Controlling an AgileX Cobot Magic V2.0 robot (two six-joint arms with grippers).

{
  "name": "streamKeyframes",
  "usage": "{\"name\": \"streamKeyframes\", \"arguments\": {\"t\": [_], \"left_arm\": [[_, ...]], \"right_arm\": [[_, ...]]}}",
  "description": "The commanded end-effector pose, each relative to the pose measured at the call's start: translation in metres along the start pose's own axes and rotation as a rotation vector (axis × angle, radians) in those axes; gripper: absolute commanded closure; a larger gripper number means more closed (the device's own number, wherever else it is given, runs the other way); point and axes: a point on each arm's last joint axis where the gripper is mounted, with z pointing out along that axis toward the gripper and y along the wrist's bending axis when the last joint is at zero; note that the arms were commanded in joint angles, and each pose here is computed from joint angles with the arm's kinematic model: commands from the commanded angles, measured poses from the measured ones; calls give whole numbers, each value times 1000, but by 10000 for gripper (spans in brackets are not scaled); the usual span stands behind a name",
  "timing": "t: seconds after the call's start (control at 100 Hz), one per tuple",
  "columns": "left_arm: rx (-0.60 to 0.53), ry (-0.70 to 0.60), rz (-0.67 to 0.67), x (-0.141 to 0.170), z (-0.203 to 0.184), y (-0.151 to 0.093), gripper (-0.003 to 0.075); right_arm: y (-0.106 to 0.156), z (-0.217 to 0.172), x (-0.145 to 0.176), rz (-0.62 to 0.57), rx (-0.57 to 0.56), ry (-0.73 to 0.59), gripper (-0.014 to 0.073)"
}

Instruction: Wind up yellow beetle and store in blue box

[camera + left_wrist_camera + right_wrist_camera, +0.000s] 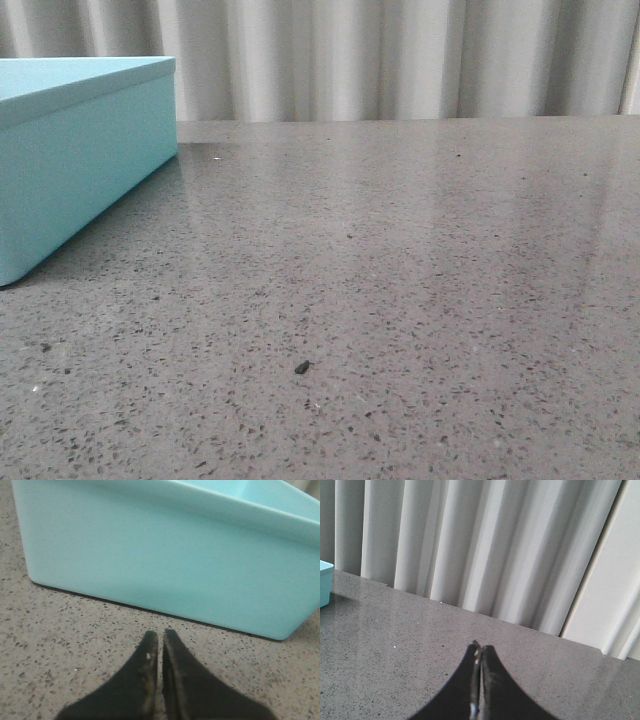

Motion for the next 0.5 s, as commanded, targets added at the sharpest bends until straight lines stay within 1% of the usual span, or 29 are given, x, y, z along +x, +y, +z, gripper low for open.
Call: {"name": "streamKeyframes", "arguments": {"t": [0.0,0.11,0.18,0.28,0.33,0.38,0.4,0.45,0.49], "left_arm": [[12,-44,-23,3,0,1,741],[12,-44,-23,3,0,1,741],[12,-44,-23,3,0,1,741],[12,-44,-23,3,0,1,741],[12,-44,-23,3,0,1,741],[12,-44,-23,3,0,1,741],[12,-44,-23,3,0,1,741],[12,-44,-23,3,0,1,741],[12,-44,-23,3,0,1,741]], "right_arm": [[-2,1,-11,-16,14,-86,647],[0,4,-4,-23,11,-62,647],[1,9,4,-45,18,-33,647],[6,17,20,-36,30,4,647],[9,23,29,-14,28,-8,648],[13,29,37,16,28,-56,648],[15,31,43,21,27,-59,648],[18,36,53,29,37,-116,648],[22,40,64,43,39,-124,648]]}}
